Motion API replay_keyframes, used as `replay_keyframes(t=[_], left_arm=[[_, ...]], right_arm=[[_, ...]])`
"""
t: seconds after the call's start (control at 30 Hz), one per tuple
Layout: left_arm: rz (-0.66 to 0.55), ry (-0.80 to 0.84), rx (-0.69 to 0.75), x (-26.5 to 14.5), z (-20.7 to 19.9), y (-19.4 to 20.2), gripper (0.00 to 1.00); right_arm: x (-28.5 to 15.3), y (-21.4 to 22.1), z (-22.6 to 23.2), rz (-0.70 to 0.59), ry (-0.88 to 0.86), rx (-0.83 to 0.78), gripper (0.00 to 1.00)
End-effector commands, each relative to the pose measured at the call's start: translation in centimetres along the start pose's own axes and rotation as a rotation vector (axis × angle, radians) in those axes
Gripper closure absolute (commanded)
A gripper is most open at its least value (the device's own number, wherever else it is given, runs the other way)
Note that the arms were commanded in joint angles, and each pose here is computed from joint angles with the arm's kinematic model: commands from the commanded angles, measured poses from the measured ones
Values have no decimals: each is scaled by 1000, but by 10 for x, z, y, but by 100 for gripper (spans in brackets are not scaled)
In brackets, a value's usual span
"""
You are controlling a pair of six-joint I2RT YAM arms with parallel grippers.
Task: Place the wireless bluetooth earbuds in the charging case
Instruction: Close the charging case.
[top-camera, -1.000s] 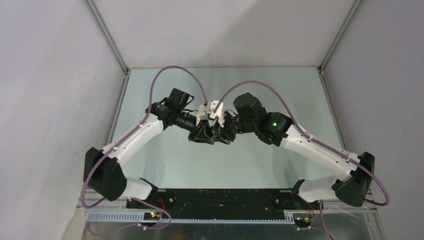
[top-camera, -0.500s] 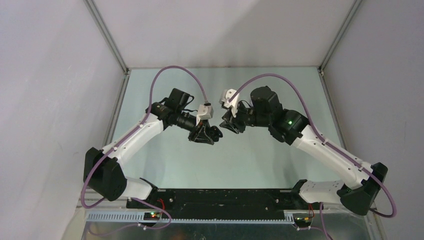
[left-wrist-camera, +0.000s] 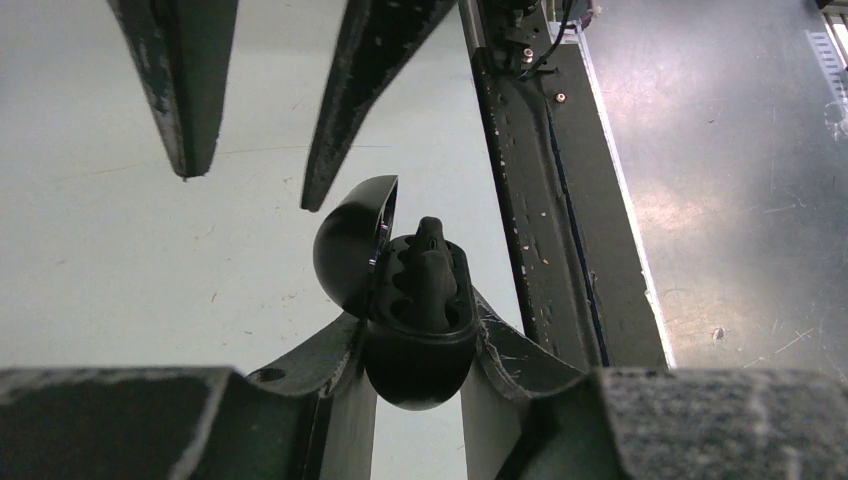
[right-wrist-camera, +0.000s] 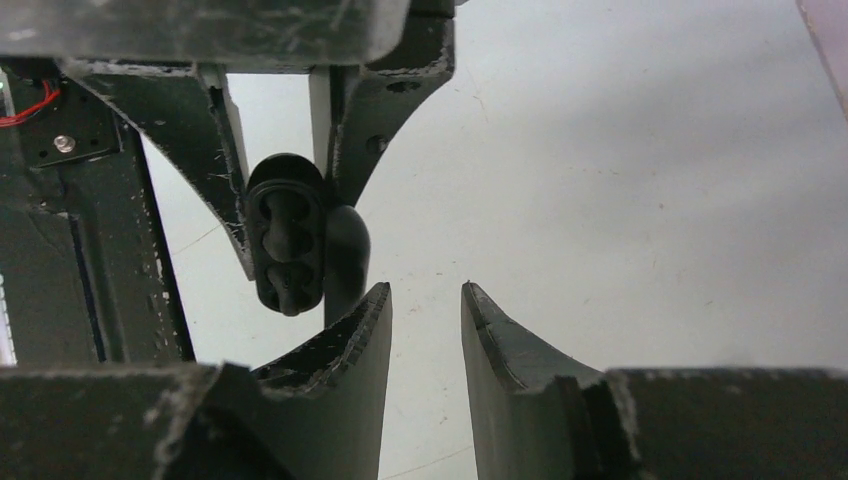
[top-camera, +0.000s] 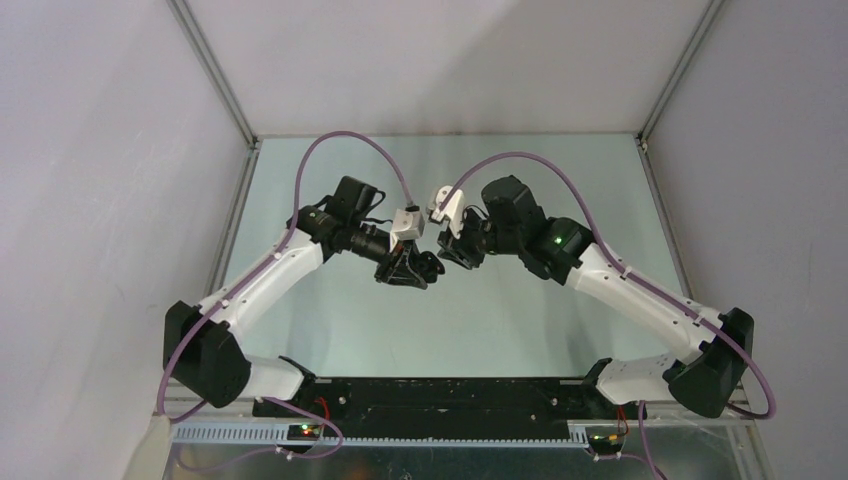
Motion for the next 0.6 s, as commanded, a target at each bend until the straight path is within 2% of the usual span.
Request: replay_keyframes(t=[0.0,0.4,0.57], left_arm=[[-42,7,91,-5,-7,-16,99],[-38,8,85,-4,-4,-15,99],[-36,-3,79,-3,-2,-14,99]], right_arm=[[-4,-10,6,-49,-47,-42,64],[-13,-16,24,-107,-180,-61,64],[-18,-17,15,-98,-105,-70,63]])
Point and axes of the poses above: each gripper's point midway between its finger pads, its own x axis out along the fingers, its own z axis along the line the jaws close on, y = z × x, the point moved 7 cm from there along -x, back along the fingers, and after that the axes turned 10 degrees about -x, right-handed, at the moved point
